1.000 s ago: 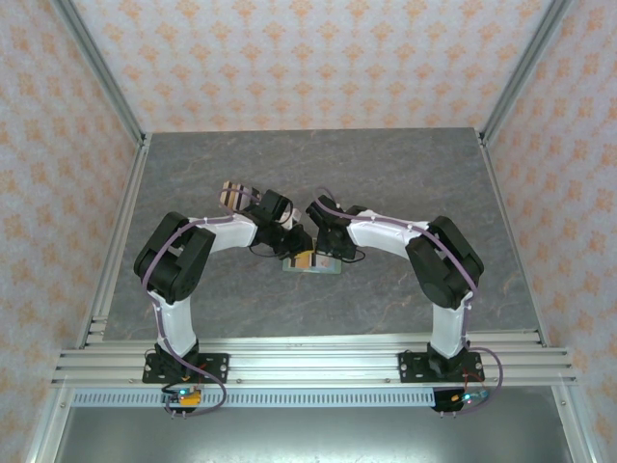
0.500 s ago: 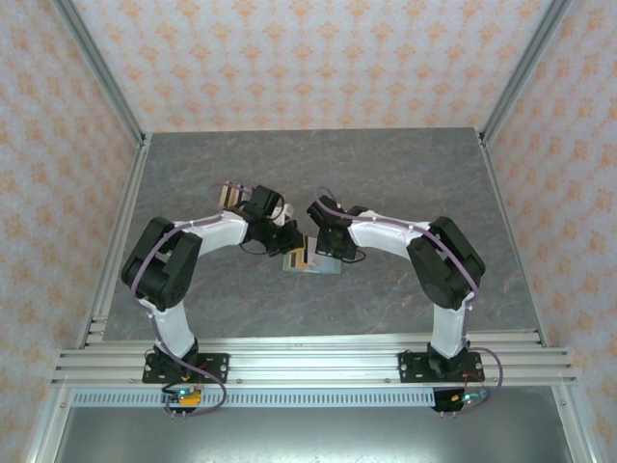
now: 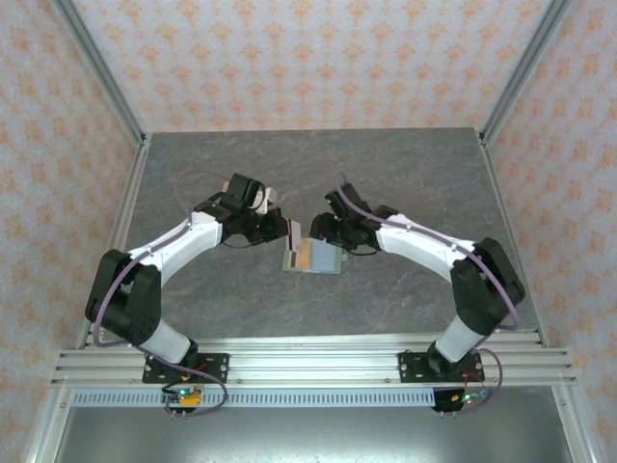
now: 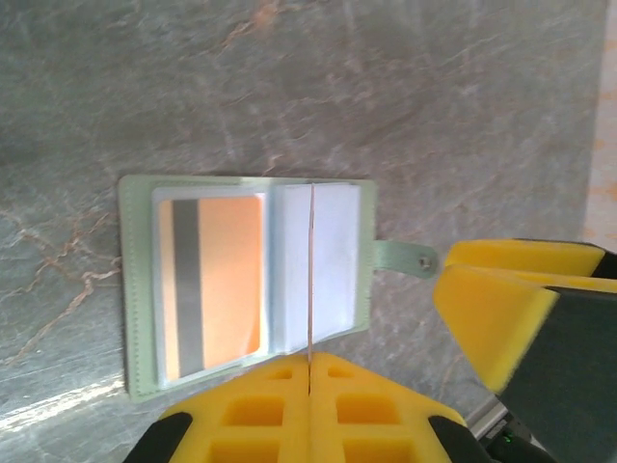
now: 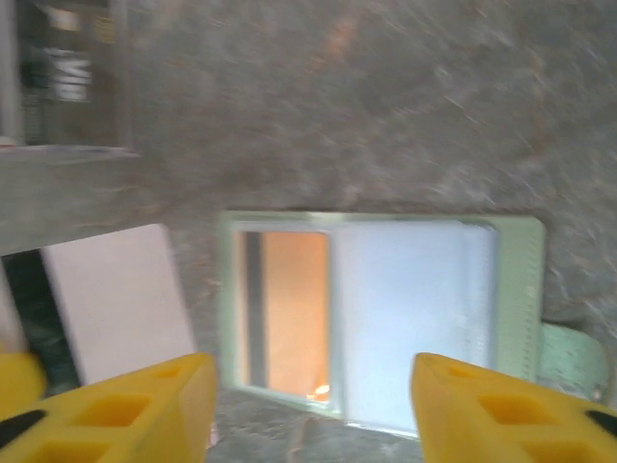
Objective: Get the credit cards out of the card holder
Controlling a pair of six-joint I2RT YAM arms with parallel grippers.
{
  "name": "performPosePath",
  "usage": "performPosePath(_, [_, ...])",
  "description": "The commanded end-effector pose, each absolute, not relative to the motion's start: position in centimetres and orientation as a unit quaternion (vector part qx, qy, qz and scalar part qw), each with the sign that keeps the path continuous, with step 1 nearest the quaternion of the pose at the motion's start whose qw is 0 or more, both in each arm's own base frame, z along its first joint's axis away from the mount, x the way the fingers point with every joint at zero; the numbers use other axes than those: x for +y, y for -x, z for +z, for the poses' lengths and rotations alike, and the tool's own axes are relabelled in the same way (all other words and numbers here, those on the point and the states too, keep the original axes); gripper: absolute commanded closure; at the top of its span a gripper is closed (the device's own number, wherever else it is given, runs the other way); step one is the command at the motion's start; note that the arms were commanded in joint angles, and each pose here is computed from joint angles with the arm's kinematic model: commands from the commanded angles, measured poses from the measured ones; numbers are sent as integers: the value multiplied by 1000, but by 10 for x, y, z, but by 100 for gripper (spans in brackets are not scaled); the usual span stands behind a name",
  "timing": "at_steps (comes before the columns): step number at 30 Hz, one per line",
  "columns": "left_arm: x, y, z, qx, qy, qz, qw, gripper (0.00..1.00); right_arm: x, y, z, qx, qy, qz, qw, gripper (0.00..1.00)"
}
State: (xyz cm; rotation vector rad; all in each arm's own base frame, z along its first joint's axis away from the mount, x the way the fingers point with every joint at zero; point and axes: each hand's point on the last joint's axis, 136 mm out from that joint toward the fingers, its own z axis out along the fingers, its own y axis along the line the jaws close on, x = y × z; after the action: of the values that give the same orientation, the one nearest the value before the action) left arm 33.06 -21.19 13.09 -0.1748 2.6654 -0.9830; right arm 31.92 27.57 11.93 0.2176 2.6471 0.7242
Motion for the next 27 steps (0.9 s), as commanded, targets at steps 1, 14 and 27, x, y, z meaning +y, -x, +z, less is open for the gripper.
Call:
performPosePath(1, [-223, -335, 166, 906, 53, -385, 166, 100, 282, -325, 144, 916, -73, 342, 198, 36])
performPosePath(14, [-274, -349, 247, 820, 41, -541, 181, 100, 277, -340, 214, 785, -85, 588, 173, 25])
performPosePath(27, [-276, -355, 261, 802, 58, -567, 177, 100, 279, -342, 250, 728, -75, 660, 168, 61])
